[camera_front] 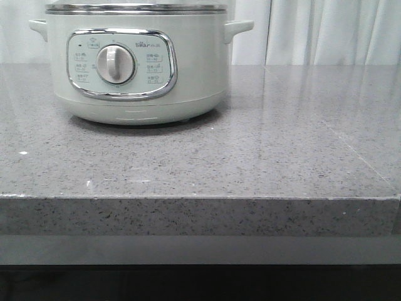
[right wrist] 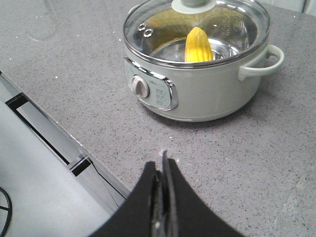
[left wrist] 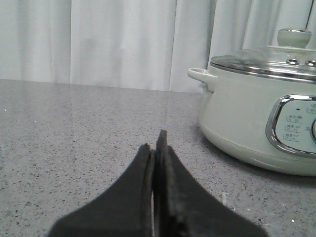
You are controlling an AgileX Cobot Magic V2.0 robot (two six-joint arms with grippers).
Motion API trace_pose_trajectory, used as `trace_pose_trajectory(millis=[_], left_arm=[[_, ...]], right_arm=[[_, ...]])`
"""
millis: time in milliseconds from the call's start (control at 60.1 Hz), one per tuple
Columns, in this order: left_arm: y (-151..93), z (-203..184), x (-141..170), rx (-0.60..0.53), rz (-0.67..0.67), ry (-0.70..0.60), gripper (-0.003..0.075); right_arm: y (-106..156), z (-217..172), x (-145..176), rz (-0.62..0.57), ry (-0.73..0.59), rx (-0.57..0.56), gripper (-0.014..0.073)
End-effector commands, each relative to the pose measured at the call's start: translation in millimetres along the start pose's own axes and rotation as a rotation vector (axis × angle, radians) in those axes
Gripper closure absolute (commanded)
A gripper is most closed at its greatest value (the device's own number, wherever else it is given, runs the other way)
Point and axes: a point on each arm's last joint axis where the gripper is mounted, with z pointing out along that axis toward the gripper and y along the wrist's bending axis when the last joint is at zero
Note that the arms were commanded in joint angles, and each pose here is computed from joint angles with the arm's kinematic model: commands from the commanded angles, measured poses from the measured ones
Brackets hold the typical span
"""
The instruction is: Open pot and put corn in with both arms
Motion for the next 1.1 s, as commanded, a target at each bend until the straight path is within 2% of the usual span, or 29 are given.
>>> trace_pose_trajectory(millis=[0,233,349,582,715,881,1081], left_arm=[[1,-2,-7,-0.01,-0.016,-0.089,0.0741],[1,-2,-7,-0.01,-0.016,-0.089,0.0741],[1,-2,-7,-0.01,-0.016,-0.089,0.0741],[1,-2,-7,-0.01,-0.016,-0.089,0.0741],[1,-2,-7,-0.01,-0.016,-0.089,0.0741],[1,-2,-7,-0.01,-0.016,-0.089,0.0741],[1,-2,-7,-0.01,-0.016,-0.089,0.0741]], right_arm=[[0,-6,-13,0.0,-0.094,0.015,0.0662],[0,-7,-11,-0.009,-0.096,0.022,0.0662],[-13,-12,1,-0.001,-0.155,0.135,0.0661],[-39,-30,56,0.057,-0.342,0.427,0.0661],[-41,-37,99,0.065,-0.419,0.529,0.0661],[-41,-35,138,0.067,-0.447,0.569,0.0661],[-40,-35,157,0.062,-0.5,0.584,0.0661]])
